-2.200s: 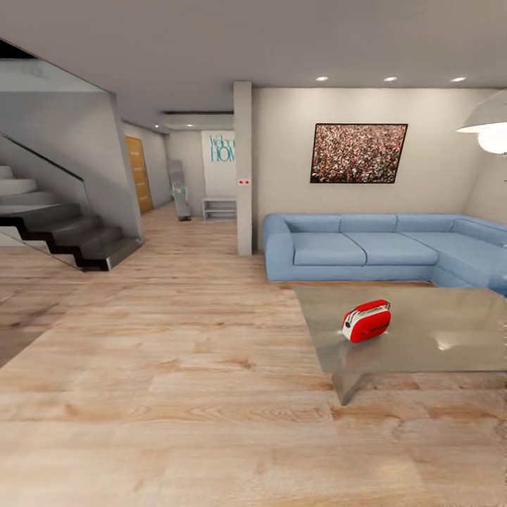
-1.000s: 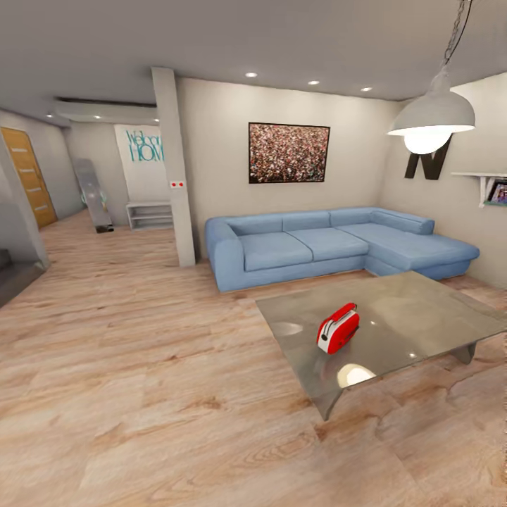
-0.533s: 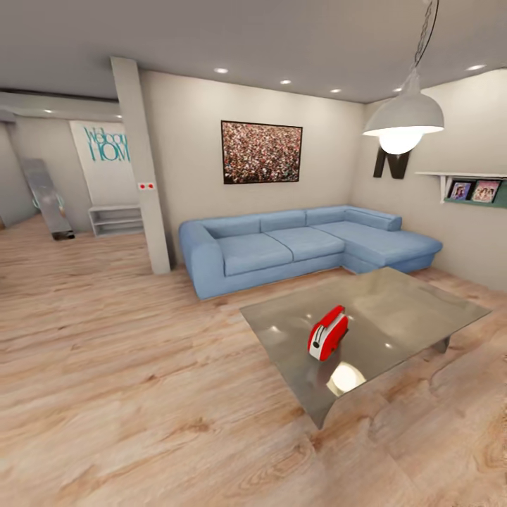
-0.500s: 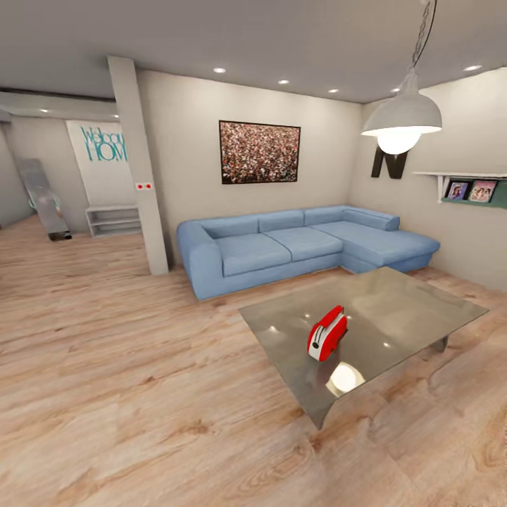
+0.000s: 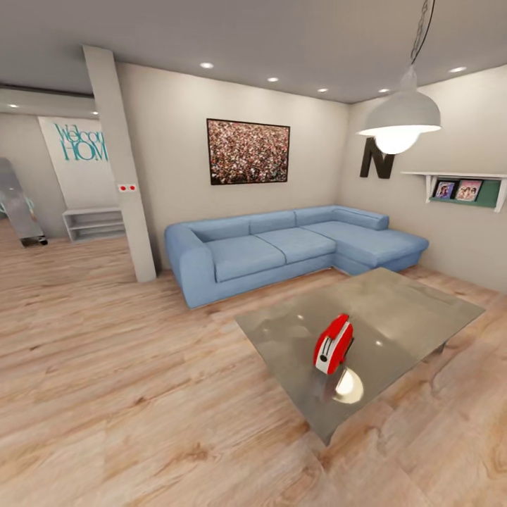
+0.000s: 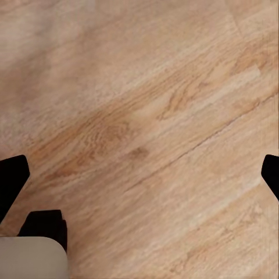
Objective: Turn on the radio receiver that's on the table in the living room.
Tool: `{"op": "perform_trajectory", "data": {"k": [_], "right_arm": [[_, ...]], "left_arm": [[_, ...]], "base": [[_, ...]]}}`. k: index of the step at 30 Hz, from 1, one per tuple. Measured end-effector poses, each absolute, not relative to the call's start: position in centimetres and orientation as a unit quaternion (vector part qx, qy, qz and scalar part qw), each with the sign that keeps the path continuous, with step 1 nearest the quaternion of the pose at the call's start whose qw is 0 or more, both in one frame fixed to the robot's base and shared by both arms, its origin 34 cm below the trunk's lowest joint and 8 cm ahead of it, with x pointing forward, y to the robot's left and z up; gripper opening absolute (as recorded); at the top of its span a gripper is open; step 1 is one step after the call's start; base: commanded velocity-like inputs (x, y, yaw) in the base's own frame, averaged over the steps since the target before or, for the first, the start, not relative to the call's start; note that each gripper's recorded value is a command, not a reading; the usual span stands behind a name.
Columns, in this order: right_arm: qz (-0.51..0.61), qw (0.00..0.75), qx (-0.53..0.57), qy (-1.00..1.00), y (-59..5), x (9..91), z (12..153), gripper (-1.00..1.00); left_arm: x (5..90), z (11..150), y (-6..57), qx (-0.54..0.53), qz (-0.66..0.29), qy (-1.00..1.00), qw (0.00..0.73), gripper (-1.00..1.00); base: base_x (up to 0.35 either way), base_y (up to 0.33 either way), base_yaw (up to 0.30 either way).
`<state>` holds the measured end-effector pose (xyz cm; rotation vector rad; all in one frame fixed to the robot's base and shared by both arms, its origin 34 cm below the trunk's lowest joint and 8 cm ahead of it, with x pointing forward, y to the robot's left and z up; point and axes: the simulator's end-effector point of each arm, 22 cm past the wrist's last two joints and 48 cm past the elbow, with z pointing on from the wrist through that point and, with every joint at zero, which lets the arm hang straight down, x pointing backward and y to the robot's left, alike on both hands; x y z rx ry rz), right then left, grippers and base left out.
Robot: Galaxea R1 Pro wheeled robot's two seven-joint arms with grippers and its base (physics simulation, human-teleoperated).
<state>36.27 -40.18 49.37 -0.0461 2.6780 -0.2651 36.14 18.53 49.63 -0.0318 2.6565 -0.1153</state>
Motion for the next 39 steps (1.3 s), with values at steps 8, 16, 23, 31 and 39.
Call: {"op": "perform_trajectory", "data": {"k": [8, 16, 23, 31, 39], "right_arm": [[-0.096, 0.223, -0.017, 0.970, -40.18, 36.27, 49.37, 1.00], [-0.096, 0.223, -0.017, 0.970, -40.18, 36.27, 49.37, 1.00], [-0.096, 0.223, -0.017, 0.970, -40.18, 36.27, 49.37, 1.00], [-0.096, 0.223, -0.017, 0.970, -40.18, 36.27, 49.37, 1.00], [-0.096, 0.223, -0.017, 0.970, -40.18, 36.27, 49.37, 1.00]], "left_arm": [[36.14, 49.63, 18.53, -0.012, -0.042, 0.970, 0.239, 1.00], [36.14, 49.63, 18.53, -0.012, -0.042, 0.970, 0.239, 1.00], [36.14, 49.63, 18.52, -0.012, -0.042, 0.970, 0.239, 1.00], [36.14, 49.63, 18.52, -0.012, -0.042, 0.970, 0.239, 1.00], [36.14, 49.63, 18.53, -0.012, -0.042, 0.970, 0.239, 1.00]], "base": [[0.268, 0.221, -0.001], [0.268, 0.222, 0.000], [0.268, 0.222, 0.000], [0.267, 0.222, 0.000], [0.247, 0.234, -0.097]]}}
